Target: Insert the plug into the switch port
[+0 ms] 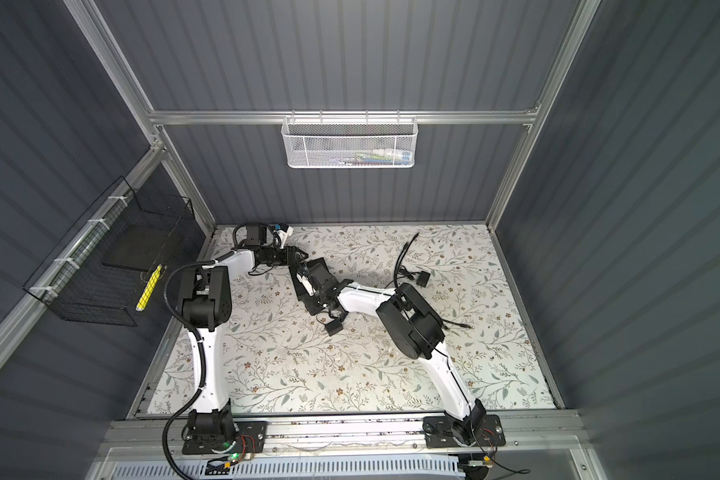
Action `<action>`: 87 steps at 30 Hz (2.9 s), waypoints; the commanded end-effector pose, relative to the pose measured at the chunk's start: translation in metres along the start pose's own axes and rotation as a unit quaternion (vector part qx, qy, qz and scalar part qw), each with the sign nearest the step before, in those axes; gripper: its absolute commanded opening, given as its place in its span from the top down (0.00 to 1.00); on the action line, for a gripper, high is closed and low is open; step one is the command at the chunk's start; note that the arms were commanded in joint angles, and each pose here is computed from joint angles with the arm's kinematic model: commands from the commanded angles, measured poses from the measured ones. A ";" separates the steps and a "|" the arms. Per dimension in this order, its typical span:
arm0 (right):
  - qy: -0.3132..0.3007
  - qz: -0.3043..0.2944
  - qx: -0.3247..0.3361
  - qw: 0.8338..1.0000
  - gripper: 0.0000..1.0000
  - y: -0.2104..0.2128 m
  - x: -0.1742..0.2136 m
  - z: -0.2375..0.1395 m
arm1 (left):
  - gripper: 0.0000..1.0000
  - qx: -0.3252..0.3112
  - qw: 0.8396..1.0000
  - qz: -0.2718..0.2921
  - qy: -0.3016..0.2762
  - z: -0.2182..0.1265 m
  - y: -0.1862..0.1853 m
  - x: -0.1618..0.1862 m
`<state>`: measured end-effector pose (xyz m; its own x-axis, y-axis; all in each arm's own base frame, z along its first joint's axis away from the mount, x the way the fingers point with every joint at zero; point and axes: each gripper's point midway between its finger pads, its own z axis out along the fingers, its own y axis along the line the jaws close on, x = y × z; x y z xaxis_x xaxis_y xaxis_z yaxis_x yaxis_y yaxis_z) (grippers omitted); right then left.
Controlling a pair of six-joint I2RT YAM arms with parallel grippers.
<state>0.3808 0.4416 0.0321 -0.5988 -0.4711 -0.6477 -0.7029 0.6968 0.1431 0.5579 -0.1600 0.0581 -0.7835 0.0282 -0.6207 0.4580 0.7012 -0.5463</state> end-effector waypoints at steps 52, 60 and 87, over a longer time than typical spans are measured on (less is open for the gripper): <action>-0.013 -0.023 0.003 1.000 0.92 -0.020 -0.014 -0.015 | 0.53 -0.008 0.995 -0.015 0.103 -0.015 -0.031 0.076; 0.025 -0.058 -0.014 0.998 0.91 -0.015 0.000 -0.020 | 0.52 -0.009 0.994 -0.006 0.107 -0.015 -0.034 0.077; 0.040 -0.055 -0.010 0.998 0.90 -0.017 -0.009 -0.031 | 0.52 -0.026 0.993 0.022 0.115 -0.017 -0.048 0.088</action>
<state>0.3697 0.4018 0.0276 -0.5916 -0.6224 -0.5125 -0.7605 0.6419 0.0983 0.4938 -0.1563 0.0438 -0.8063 0.1629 -0.5687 0.4625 0.7729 -0.4344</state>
